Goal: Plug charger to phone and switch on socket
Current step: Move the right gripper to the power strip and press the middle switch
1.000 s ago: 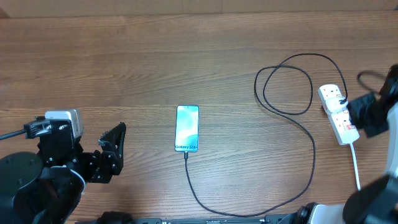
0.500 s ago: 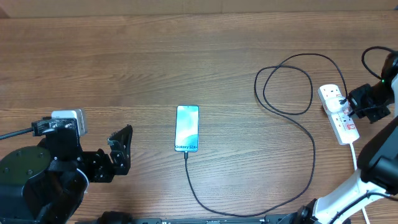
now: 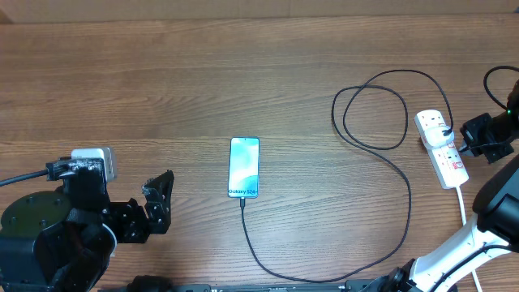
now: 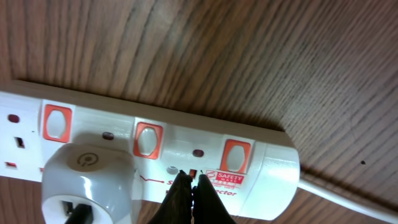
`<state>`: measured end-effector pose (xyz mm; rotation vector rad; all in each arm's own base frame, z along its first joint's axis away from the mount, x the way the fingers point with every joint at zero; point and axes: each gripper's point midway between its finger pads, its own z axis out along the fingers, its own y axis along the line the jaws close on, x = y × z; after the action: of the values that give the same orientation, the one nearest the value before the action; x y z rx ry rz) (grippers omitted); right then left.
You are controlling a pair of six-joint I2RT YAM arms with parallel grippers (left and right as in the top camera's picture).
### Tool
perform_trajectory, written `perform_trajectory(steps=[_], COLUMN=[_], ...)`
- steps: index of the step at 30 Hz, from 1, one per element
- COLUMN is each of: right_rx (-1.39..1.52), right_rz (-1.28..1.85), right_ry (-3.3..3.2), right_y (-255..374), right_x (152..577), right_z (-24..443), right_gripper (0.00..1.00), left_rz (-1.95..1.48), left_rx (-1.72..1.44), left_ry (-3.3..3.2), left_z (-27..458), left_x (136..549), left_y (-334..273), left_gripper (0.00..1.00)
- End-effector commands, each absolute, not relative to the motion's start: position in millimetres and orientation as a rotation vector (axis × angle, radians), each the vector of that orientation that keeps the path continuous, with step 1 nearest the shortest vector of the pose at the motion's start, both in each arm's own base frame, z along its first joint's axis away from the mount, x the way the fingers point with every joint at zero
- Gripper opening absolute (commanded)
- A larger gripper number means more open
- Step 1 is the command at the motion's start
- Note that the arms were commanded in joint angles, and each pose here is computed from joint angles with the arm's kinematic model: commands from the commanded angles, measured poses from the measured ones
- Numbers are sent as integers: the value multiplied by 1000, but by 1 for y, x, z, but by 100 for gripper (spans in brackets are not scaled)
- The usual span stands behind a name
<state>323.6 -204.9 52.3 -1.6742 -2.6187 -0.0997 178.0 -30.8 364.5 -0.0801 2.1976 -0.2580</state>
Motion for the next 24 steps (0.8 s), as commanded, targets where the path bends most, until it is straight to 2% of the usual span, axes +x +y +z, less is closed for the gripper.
perform_trajectory(steps=[1,24], right_rx=[-1635,-1579], right_rz=[-182,-139], right_ry=[-2672,-2727], right_y=[-202,-196], right_x=[338,353], right_z=[53,40], right_gripper=[4,4], left_rz=[-252,-252], left_rx=[-90,-90], left_ry=[2202,2205], left_z=[362,362], left_x=[178,177], left_y=[-30,-30], left_gripper=[100,99])
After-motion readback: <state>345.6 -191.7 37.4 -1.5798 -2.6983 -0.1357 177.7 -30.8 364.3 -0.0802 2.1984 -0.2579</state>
